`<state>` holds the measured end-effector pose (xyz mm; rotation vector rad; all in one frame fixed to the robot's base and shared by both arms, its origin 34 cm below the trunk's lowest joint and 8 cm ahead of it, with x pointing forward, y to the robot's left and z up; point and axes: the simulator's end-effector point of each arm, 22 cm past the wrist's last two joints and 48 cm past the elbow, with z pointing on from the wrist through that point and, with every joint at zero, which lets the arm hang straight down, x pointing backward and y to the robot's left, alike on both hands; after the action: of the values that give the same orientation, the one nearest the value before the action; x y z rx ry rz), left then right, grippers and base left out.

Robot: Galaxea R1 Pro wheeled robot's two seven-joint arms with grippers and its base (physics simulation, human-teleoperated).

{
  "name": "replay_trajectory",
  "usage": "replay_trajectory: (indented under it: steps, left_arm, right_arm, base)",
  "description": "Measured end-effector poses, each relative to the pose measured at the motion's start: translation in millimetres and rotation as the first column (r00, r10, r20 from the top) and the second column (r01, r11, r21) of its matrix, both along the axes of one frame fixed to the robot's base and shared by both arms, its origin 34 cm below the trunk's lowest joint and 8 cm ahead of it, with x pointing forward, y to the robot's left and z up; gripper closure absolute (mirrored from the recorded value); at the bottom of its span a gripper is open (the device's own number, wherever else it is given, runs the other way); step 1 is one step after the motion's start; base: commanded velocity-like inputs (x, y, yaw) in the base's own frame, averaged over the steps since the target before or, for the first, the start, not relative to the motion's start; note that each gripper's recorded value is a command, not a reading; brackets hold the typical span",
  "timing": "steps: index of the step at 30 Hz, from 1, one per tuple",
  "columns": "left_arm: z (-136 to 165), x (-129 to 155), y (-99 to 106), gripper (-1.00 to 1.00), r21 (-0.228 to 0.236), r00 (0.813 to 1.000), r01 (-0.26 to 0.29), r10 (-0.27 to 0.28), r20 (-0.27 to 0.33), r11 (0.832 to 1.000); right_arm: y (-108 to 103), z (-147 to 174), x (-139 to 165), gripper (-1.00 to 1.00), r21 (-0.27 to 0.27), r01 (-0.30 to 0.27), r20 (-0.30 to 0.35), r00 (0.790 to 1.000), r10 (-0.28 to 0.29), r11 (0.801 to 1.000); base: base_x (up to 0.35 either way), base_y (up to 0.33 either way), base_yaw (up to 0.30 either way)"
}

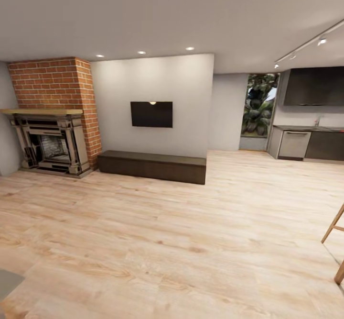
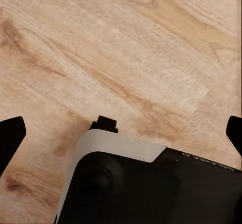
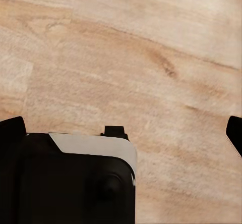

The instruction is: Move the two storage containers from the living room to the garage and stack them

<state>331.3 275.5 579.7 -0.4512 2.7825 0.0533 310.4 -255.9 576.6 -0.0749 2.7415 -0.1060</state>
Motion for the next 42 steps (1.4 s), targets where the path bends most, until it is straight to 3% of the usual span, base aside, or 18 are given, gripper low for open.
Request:
replay_trajectory:
  steps: [42]
  left_arm:
    - [0.0,0.3,-2.3,-1.00,-0.003,1.000,0.000,0.000,0.001,1.000]
  right_arm:
    - [0.0,0.0,0.0,-1.00,0.000,0.000,0.000,1.000,0.000,1.000]
  base:
    - [0.323,0.000,0.000]
